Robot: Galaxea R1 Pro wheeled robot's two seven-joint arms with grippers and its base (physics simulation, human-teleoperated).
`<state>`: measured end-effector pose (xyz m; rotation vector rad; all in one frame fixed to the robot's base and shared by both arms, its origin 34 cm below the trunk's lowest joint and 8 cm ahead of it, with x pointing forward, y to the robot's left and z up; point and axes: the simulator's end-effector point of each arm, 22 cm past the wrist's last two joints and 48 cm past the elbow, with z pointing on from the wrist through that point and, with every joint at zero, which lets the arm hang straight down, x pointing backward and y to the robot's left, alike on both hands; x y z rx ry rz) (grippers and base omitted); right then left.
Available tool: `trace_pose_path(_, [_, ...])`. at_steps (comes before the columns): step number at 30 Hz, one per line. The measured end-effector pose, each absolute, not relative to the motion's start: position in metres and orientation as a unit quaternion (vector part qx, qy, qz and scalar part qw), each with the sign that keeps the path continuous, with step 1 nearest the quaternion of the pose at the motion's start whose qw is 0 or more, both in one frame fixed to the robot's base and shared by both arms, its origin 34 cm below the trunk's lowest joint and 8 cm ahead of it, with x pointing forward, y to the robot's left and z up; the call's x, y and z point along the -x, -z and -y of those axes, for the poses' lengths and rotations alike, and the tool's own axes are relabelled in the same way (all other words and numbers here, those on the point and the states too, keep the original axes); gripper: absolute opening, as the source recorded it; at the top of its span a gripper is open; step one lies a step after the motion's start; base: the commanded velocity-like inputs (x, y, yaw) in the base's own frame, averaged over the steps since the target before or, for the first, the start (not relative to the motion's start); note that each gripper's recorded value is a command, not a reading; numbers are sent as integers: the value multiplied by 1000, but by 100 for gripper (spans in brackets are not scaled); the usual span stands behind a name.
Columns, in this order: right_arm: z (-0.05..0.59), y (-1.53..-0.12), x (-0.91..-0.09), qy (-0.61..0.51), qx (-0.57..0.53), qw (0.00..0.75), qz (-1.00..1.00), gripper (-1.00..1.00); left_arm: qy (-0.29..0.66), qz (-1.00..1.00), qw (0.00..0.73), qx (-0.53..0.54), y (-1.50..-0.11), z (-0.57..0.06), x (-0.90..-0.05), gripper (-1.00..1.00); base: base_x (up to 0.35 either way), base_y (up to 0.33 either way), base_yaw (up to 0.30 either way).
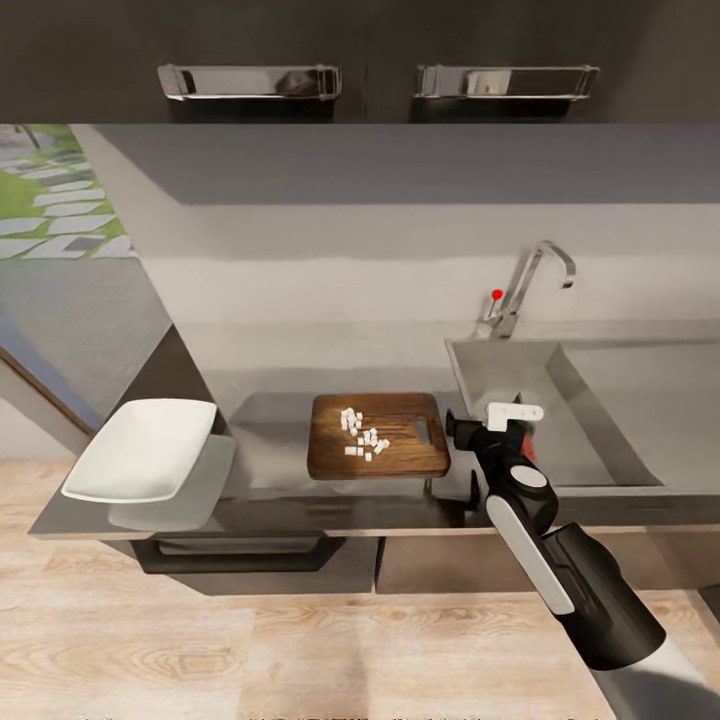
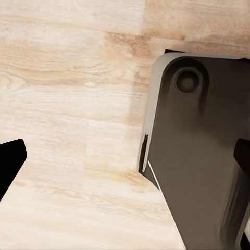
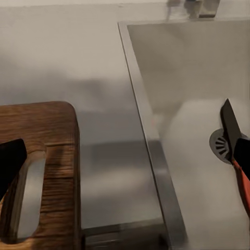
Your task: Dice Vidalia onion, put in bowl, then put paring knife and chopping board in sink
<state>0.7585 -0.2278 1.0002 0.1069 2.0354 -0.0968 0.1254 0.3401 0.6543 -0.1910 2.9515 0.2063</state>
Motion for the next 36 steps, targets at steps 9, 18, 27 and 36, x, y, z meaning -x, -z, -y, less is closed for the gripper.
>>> trace_pose_path(9, [222, -977, -756, 39, -44, 503, -862, 100, -70, -992, 81, 64, -654, -340, -121, 100, -27, 39, 0])
trace_pose_path(18, [219, -959, -754, 40, -44, 488, -871, 100, -70, -993, 74, 64, -654, -340, -116, 100, -2, 3, 0])
trace_pose_path(27, [219, -950, -753, 40, -44, 482, -874, 100, -71, -993, 67, 63, -654, -340, -111, 100, 76, 0, 0])
trace_pose_path(36, [219, -940, -752, 40, -43, 476, -878, 100, -71, -994, 61, 63, -654, -340, -106, 100, 20, 9, 0])
